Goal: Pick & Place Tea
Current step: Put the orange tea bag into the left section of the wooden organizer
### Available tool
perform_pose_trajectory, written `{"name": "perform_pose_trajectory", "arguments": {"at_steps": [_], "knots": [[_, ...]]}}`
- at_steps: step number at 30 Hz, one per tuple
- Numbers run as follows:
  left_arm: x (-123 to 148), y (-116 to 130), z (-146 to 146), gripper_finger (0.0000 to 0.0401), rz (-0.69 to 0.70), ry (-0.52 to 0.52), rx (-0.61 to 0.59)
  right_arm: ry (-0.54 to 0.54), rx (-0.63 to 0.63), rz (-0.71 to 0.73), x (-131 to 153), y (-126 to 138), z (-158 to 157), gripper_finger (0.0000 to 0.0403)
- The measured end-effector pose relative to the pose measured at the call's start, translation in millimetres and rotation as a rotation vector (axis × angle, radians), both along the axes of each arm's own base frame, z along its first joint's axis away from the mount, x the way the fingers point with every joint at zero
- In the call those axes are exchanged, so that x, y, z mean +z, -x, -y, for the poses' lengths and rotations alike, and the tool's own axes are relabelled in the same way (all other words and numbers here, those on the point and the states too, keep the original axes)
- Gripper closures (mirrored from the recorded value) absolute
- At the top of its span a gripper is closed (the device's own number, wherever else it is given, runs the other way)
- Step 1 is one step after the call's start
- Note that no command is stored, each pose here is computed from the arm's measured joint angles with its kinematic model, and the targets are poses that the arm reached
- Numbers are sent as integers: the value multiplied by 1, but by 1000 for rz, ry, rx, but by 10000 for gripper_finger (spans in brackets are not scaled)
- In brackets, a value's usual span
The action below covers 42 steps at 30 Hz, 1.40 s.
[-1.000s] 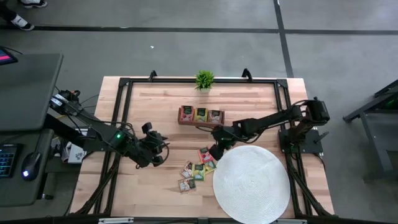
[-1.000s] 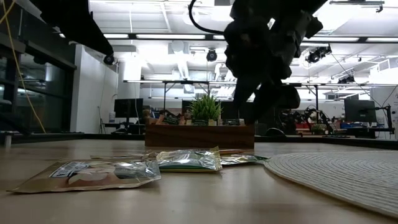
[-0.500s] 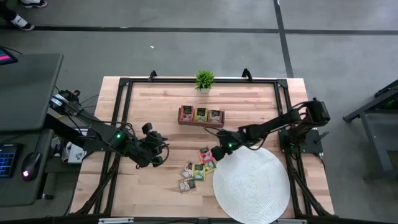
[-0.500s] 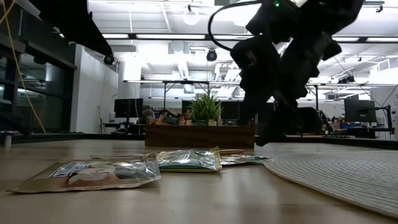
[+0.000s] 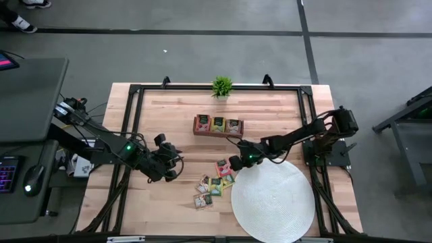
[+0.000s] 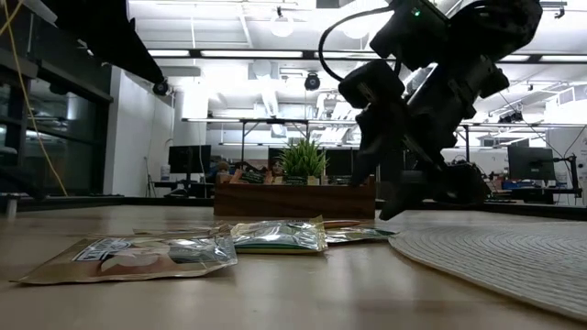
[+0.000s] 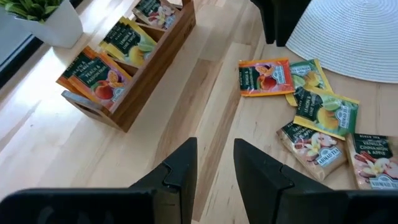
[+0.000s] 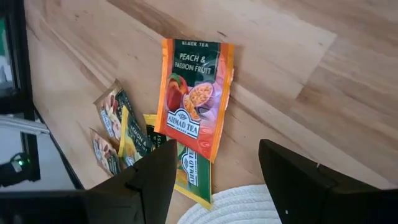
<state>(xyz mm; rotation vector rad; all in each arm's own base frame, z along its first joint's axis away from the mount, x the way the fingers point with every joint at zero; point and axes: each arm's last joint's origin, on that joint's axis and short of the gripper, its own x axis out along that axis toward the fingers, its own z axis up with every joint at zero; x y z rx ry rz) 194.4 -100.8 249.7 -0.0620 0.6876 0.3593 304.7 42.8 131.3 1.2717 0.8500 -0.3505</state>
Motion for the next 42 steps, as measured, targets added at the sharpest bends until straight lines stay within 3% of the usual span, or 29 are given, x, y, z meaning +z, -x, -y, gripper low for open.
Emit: {"name": "perform_pose_trajectory", "arguments": {"at_steps": [16, 42], "knots": [[0, 0, 1, 300, -10, 18, -14, -52, -42, -11, -15, -7, -6, 181], [-1, 0, 1, 300, -16, 18, -20, -16, -84, 10, -17, -9, -3, 181]]}}
